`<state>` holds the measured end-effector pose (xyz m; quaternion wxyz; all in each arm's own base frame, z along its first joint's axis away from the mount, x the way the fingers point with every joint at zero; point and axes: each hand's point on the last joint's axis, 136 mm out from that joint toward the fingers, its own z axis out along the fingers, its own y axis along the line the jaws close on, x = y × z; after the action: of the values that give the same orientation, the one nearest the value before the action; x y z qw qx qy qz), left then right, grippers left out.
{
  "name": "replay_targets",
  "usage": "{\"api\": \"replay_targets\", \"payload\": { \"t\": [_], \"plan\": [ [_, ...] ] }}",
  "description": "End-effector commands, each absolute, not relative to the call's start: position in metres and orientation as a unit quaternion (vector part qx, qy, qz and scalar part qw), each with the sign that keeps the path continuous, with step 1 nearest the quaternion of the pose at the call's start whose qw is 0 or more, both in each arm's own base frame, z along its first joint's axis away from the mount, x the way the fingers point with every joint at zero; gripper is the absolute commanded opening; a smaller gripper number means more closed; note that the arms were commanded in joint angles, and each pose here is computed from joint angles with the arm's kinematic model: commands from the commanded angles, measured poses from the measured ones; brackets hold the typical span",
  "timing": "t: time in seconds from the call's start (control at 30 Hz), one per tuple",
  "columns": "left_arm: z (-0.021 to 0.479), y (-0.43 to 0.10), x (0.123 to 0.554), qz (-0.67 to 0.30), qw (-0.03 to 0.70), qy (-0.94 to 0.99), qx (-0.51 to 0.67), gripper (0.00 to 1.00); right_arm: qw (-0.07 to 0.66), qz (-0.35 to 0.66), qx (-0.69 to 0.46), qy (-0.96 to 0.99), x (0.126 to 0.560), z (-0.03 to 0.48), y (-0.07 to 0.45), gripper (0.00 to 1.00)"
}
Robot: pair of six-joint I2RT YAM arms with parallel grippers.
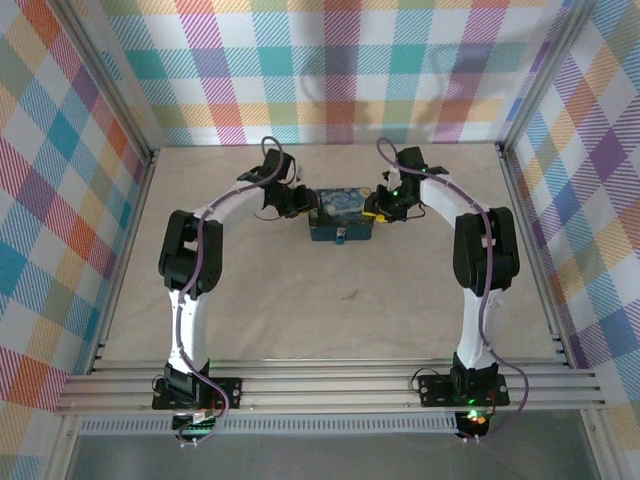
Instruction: Unlock the padlock with the key
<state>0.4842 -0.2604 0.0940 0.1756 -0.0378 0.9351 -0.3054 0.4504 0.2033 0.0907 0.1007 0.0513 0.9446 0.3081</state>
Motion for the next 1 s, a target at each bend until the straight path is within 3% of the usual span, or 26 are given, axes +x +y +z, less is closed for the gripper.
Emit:
{"api": "replay_targets", "payload": {
  "t": [0.0, 0.23, 0.33, 0.43, 0.57, 0.6, 0.77, 0.97],
  "plan": [
    [0.100, -0.289, 0.491, -0.337, 0.167, 0.926, -0.013, 0.30, 0.102, 0.326, 0.023, 0.940, 0.462, 0.102, 0.223, 0.28],
    [0.096, -0.299, 0.519, -0.332, 0.170, 0.928, -0.003, 0.28, 0.092, 0.309, 0.007, 0.947, 0.486, 0.097, 0.228, 0.28],
    [0.098, -0.299, 0.527, -0.321, 0.176, 0.930, 0.002, 0.35, 0.087, 0.304, 0.010, 0.949, 0.486, 0.094, 0.226, 0.31],
    [0.106, -0.297, 0.532, -0.314, 0.191, 0.930, 0.010, 0.48, 0.089, 0.288, 0.005, 0.953, 0.483, 0.101, 0.219, 0.40],
    [0.125, -0.289, 0.534, -0.290, 0.218, 0.931, 0.025, 0.53, 0.106, 0.246, 0.002, 0.964, 0.483, 0.122, 0.195, 0.71],
    [0.131, -0.286, 0.534, -0.283, 0.224, 0.932, 0.027, 0.53, 0.111, 0.234, 0.003, 0.966, 0.483, 0.128, 0.188, 0.75],
    [0.157, -0.268, 0.519, -0.245, 0.240, 0.939, 0.033, 0.54, 0.141, 0.218, -0.004, 0.966, 0.469, 0.164, 0.174, 0.79],
    [0.158, -0.238, 0.479, -0.198, 0.235, 0.951, 0.005, 0.56, 0.150, 0.266, 0.027, 0.952, 0.417, 0.180, 0.175, 0.79]
  ]
}}
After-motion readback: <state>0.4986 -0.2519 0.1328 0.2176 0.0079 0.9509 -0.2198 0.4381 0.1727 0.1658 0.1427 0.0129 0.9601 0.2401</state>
